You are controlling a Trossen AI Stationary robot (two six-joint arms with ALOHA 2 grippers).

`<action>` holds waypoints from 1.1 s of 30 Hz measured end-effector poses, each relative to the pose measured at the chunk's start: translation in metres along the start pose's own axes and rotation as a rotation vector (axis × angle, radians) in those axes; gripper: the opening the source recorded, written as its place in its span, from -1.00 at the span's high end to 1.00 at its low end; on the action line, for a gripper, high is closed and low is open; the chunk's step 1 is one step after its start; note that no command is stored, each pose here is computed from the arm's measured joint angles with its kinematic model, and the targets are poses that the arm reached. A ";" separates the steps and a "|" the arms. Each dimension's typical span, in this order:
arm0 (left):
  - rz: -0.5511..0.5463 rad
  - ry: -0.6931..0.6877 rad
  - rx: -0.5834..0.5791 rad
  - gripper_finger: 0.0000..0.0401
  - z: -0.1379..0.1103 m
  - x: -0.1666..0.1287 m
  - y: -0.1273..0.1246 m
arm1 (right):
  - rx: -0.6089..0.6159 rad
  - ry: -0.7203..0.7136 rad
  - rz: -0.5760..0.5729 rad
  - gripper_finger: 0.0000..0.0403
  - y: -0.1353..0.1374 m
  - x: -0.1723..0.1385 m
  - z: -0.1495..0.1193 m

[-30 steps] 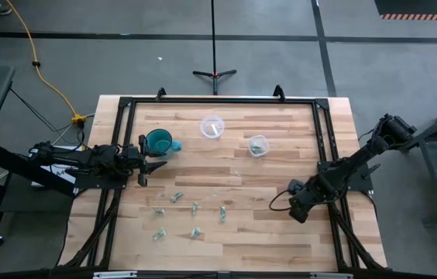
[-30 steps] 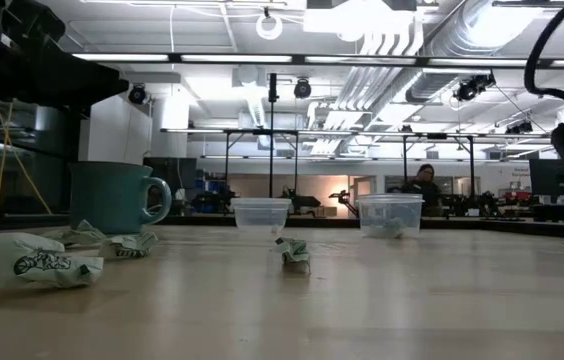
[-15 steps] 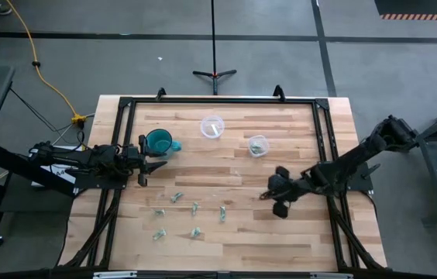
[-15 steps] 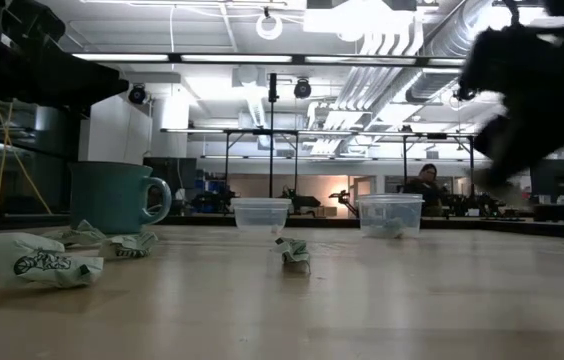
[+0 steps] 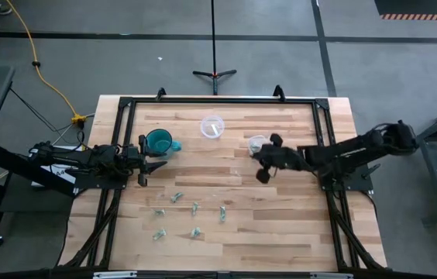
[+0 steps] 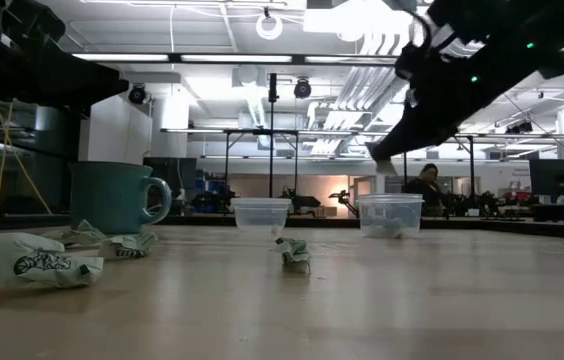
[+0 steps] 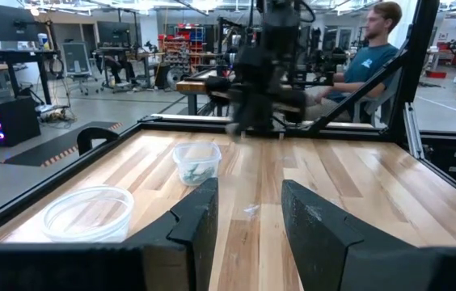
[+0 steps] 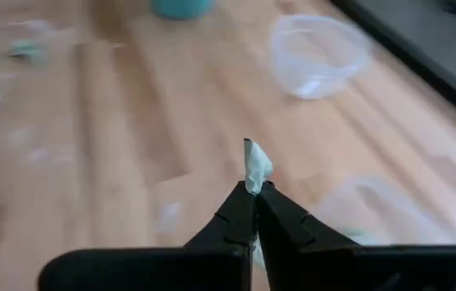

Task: Pick and place items into bin
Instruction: Put the stevia packet into the small transparent bin

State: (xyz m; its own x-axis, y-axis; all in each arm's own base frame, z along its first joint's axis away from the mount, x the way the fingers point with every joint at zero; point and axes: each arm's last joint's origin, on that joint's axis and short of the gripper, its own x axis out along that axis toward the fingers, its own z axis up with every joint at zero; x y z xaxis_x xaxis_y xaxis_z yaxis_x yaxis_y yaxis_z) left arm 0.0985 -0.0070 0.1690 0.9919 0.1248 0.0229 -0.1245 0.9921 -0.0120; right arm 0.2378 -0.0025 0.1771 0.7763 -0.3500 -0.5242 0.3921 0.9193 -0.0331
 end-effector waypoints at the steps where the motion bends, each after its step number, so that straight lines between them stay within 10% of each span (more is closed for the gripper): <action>1: 0.000 0.000 0.000 0.14 0.000 0.000 0.000 | 0.006 0.001 -0.023 0.97 -0.006 0.002 0.001; 20: 0.009 -0.001 0.000 0.14 0.000 0.000 0.000 | 0.029 0.018 -0.086 0.36 -0.051 0.015 0.007; 27: 0.031 -0.004 -0.001 0.14 0.000 0.000 0.001 | -0.049 -0.215 0.335 0.13 -0.021 0.008 0.029; 33: 0.032 -0.003 -0.001 0.14 0.000 0.000 0.001 | -0.171 -0.275 0.472 0.11 0.022 0.007 0.026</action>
State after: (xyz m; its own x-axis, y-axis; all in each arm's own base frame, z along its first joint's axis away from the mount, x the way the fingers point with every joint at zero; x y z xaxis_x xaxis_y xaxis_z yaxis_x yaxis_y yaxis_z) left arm 0.0984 -0.0061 0.1692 0.9874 0.1560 0.0258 -0.1557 0.9877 -0.0137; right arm 0.2643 0.0109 0.1946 0.9568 0.0925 -0.2755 -0.0959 0.9954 0.0012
